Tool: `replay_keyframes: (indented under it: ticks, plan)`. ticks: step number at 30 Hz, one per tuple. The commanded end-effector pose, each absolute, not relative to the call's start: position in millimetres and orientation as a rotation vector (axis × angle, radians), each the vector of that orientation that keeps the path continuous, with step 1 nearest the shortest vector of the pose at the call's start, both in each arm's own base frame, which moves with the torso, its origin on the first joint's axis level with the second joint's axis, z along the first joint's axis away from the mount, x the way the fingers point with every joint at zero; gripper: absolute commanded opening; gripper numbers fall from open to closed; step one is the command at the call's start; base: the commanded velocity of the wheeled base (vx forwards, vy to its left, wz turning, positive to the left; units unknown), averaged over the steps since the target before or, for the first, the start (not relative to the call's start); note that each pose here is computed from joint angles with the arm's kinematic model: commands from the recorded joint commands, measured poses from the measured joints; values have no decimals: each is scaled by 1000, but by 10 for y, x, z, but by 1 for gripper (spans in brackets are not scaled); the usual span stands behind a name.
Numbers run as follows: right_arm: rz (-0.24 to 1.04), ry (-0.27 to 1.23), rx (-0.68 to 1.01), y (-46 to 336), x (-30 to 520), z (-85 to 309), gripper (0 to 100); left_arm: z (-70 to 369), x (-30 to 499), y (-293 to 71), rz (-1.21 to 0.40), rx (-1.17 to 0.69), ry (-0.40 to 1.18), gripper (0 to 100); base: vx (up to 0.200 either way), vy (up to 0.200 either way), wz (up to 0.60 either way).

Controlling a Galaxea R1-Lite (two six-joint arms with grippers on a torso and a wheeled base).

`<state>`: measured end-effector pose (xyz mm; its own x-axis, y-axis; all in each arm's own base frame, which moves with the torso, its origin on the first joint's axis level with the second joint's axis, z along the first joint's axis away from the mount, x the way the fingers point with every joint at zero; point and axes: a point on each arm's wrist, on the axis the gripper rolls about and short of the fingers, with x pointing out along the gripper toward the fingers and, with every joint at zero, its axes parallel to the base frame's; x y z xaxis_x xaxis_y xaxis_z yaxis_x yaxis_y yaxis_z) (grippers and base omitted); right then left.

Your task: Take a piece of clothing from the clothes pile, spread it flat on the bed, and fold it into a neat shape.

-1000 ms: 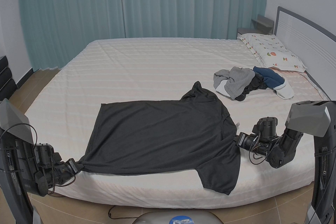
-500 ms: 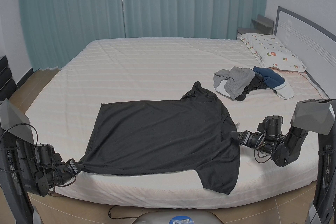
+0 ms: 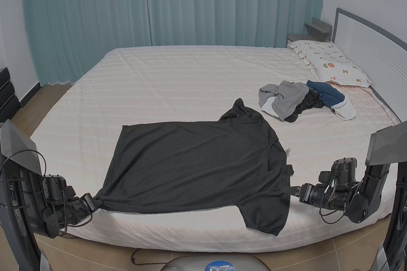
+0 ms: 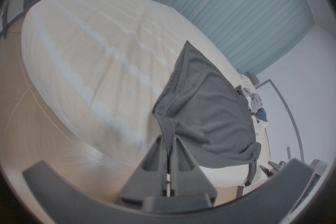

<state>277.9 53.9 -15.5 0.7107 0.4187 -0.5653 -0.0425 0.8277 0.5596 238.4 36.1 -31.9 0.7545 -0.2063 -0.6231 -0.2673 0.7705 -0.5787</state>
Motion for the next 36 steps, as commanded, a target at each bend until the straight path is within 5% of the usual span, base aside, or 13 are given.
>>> replay_keyframes:
  ticks: [1,24,25,36]
  plan:
    - [311,829,530,672,2622,-341,100,-327,2372,356,36,-709,739,0,0,0,0]
    - [320,819,543,791,2697,-521,100,-329,2371,348,34,-708,743,0,0,0,0]
    - [316,817,543,786,2699,-521,0,-329,2371,348,34,-708,743,0,0,0,0]
    - [244,797,531,599,2557,-351,0,-308,2373,349,32,-701,732,0,0,0,0]
